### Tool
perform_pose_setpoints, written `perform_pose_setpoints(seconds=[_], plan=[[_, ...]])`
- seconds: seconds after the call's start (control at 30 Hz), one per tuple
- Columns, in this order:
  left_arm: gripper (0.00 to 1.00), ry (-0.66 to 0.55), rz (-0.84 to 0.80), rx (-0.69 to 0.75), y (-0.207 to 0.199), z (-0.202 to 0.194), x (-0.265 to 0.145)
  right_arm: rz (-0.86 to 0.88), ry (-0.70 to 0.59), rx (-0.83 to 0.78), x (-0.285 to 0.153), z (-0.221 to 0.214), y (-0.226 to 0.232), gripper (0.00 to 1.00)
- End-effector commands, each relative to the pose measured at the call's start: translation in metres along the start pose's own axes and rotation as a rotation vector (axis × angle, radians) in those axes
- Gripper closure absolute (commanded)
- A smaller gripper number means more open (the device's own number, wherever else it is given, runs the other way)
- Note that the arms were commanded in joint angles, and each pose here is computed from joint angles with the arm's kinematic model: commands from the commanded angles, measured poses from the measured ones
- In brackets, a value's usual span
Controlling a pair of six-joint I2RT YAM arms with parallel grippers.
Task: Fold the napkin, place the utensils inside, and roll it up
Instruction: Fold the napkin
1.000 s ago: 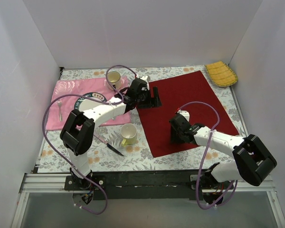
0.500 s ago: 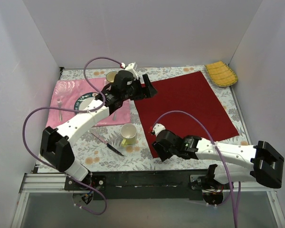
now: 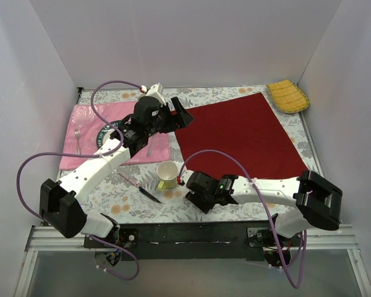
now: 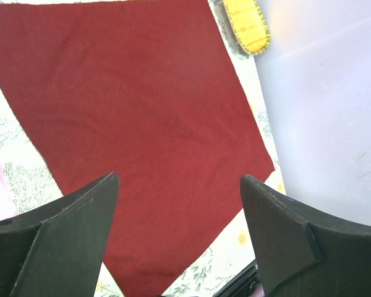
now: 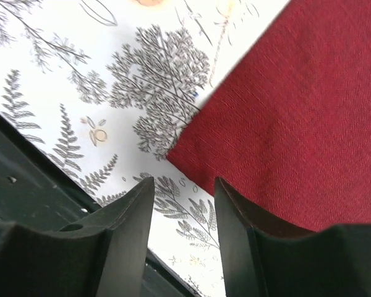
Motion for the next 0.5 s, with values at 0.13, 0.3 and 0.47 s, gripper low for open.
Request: perform_pose_setpoints(seconds=[0.13,0.3,0.47], plan=[[0.21,-0.054,-0.034,-0.009,-0.007,0.014,-0.017,0.045,-0.059,-0.071,0.001,0.018,0.006,0.43],[0.21,-0.056,-0.039,-0.008,-0.008,0.015,-0.018,0.057,-0.054,-0.073,0.013,0.014,0.007,0.42],[0.21,-0.062,-0.041,-0.008,-0.008,0.018,-0.021,0.077,-0.034,-0.051,0.023,0.005,0.004,0.44]])
Point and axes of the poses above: each gripper's point midway between its finger pads, its own x axis out along the fingers, its own y axis along the line the jaws close on, z = x × y, the point moved 7 cm from there along -x, back along the fingers, and after that the axes turned 2 degrees about -x, right-handed, at the moved point
